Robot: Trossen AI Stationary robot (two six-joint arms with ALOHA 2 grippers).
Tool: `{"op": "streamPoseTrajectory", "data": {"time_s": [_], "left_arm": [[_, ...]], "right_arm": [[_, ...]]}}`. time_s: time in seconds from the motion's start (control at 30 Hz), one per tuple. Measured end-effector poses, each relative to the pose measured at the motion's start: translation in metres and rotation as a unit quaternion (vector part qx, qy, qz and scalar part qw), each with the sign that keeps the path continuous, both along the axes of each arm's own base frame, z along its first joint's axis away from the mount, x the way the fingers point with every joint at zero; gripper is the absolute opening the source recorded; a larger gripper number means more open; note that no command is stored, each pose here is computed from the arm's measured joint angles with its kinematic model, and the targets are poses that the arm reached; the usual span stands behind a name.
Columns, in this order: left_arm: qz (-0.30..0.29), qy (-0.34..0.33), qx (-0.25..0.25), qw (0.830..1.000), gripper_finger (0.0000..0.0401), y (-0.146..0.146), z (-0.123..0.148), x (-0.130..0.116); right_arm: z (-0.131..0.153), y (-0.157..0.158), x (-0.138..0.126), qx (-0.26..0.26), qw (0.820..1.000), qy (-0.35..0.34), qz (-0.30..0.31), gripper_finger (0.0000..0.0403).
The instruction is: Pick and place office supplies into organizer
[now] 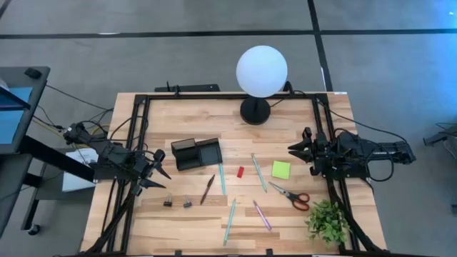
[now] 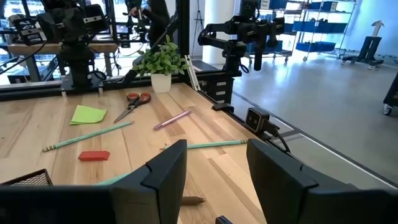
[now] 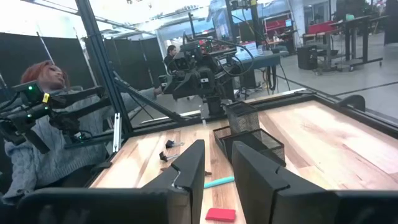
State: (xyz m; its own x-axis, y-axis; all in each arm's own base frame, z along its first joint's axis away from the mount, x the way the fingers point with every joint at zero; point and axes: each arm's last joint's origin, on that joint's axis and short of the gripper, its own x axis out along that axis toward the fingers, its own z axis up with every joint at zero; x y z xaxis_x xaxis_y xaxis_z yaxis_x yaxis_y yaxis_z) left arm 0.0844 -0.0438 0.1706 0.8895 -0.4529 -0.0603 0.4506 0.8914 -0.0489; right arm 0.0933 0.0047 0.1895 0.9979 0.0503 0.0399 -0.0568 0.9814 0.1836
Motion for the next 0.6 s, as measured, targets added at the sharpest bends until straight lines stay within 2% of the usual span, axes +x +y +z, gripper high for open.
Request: {"op": "streamPoseTrajectory", "data": {"time_s": [0.6], "left_arm": [[0.000, 0.001, -0.002, 1.000, 0.0164, 0.0000, 0.0000, 0.0000]], "right_arm": [[-0.0001, 0.0000, 0.0000, 0.000, 1.000, 0.000, 0.000, 0.0077]]}}
